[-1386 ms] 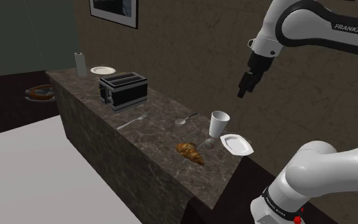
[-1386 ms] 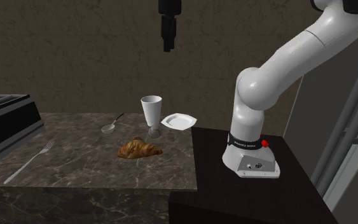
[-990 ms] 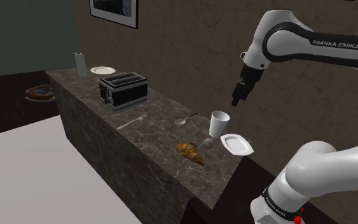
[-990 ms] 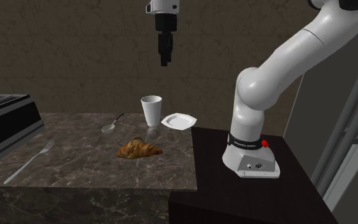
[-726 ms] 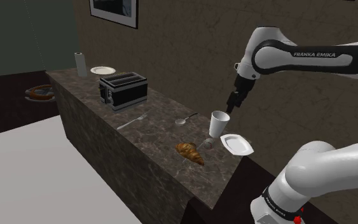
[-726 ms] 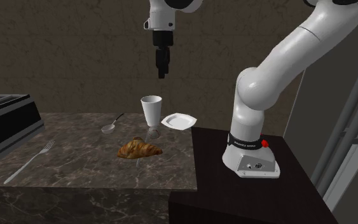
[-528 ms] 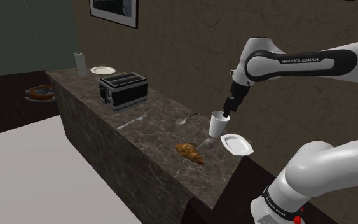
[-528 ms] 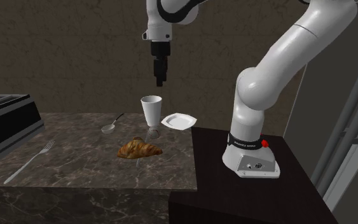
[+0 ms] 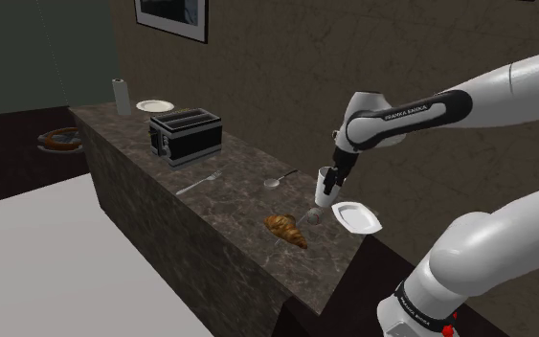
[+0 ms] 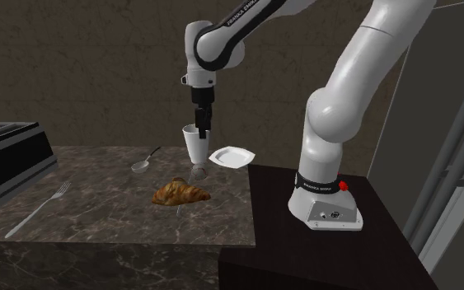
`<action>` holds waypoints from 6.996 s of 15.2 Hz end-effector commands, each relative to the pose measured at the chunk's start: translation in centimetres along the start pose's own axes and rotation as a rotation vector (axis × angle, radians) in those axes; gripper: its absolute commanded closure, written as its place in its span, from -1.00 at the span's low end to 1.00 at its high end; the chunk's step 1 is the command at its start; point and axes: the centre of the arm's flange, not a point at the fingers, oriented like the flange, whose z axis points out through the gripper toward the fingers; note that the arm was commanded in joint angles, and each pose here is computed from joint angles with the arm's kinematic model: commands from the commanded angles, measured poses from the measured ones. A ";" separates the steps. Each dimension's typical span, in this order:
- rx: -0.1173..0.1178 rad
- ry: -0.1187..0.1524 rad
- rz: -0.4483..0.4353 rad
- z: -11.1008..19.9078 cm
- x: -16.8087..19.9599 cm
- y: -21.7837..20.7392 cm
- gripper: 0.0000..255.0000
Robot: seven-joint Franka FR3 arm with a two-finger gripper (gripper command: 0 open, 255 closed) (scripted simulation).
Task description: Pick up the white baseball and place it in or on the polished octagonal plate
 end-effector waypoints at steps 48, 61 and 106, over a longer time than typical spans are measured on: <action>0.040 -0.029 -0.015 8.4 3.2 2.9 1.00; 0.040 -0.029 -0.015 5.8 -4.4 13.6 1.00; 0.040 -0.029 -0.015 8.2 -7.6 19.1 -1.00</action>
